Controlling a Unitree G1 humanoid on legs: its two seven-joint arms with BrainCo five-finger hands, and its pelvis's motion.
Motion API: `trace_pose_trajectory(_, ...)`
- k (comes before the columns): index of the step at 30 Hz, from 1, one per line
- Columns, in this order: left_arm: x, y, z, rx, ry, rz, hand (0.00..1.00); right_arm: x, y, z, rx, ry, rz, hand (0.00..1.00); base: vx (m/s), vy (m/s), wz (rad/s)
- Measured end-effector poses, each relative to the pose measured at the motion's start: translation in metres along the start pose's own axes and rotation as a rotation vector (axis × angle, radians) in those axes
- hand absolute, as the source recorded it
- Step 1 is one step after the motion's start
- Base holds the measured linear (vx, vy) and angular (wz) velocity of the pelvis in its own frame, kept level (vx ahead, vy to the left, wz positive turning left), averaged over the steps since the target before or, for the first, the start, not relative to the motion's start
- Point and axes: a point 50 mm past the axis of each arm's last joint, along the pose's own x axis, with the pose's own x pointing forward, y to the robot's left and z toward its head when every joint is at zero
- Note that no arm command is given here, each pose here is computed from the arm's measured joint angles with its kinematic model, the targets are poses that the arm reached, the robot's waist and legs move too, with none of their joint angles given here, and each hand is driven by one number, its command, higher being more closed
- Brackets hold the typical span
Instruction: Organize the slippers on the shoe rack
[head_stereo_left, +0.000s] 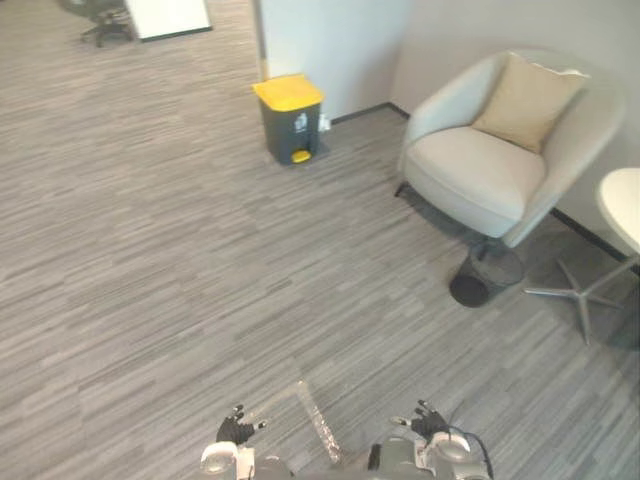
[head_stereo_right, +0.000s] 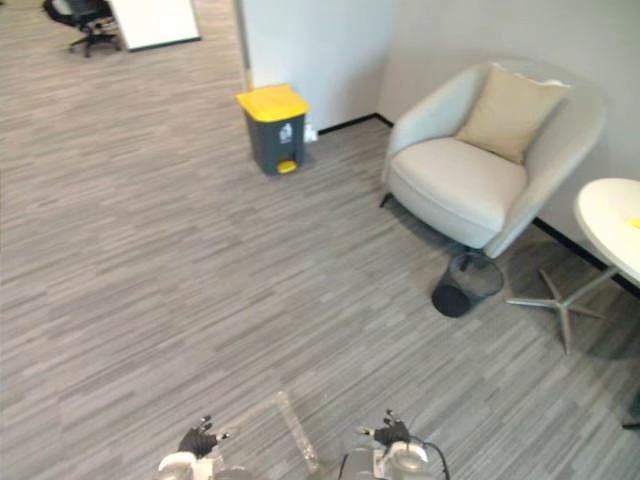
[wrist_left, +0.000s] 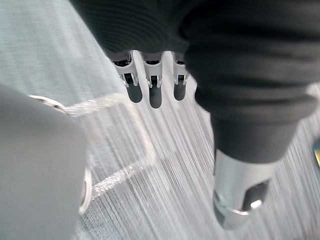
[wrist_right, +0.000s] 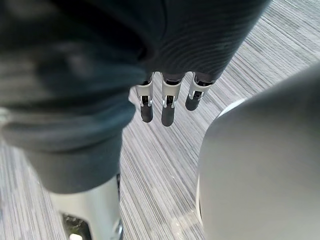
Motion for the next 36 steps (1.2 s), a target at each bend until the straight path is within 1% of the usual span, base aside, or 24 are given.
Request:
trace_pose_trajectory(1, 0.000, 0.000, 0.000, 0.001, -0.001, 0.000, 0.00, 0.000, 0.000, 0.000, -0.001, 0.001, 0.001, 0.00, 0.18, -0.075, -0.77)
trace_pose_trajectory(3, 0.000, -0.012, -0.001, -0.010, 0.009, -0.031, 0.00, 0.001, -0.010, 0.003, -0.012, -0.010, -0.022, 0.00, 0.17, -0.088, -0.76)
trace_pose_trajectory(4, 0.000, -0.013, -0.001, -0.010, 0.011, -0.034, 0.00, 0.001, -0.011, 0.004, -0.011, -0.015, -0.024, 0.00, 0.15, -0.088, -0.35)
trace_pose_trajectory(6, 0.000, -0.017, -0.001, 0.012, 0.015, -0.048, 0.00, 0.000, -0.017, -0.001, 0.013, -0.002, -0.046, 0.00, 0.14, -0.094, -0.05)
trace_pose_trajectory(9, -0.001, -0.019, 0.007, -0.032, -0.025, -0.047, 0.00, -0.002, -0.019, -0.010, 0.022, 0.019, -0.053, 0.00, 0.08, -0.074, -0.46)
trace_pose_trajectory(14, -0.001, -0.018, 0.006, -0.049, -0.027, -0.043, 0.00, -0.002, -0.019, -0.010, 0.054, 0.023, -0.063, 0.00, 0.20, 0.094, -1.31)
trace_pose_trajectory(18, -0.002, -0.019, 0.002, -0.069, -0.017, -0.034, 0.00, -0.002, -0.021, -0.011, 0.053, 0.026, -0.069, 0.00, 0.17, 0.262, -1.40)
trace_pose_trajectory(23, -0.001, 0.001, -0.002, -0.033, 0.003, 0.010, 0.00, -0.005, -0.006, -0.021, 0.071, 0.057, -0.041, 0.00, 0.19, 0.211, -0.77)
trace_pose_trajectory(28, 0.000, -0.002, -0.002, -0.019, 0.011, 0.000, 0.00, -0.005, -0.007, -0.021, 0.069, 0.059, -0.042, 0.00, 0.09, 0.088, -0.57)
trace_pose_trajectory(31, 0.000, -0.007, -0.002, -0.021, 0.011, -0.011, 0.00, -0.003, -0.011, -0.013, 0.063, 0.031, -0.048, 0.00, 0.02, -0.005, -0.49)
trace_pose_trajectory(36, -0.001, -0.014, -0.003, -0.012, 0.012, -0.032, 0.00, -0.004, -0.018, -0.018, 0.044, 0.049, -0.054, 0.00, 0.02, -0.065, -0.21)
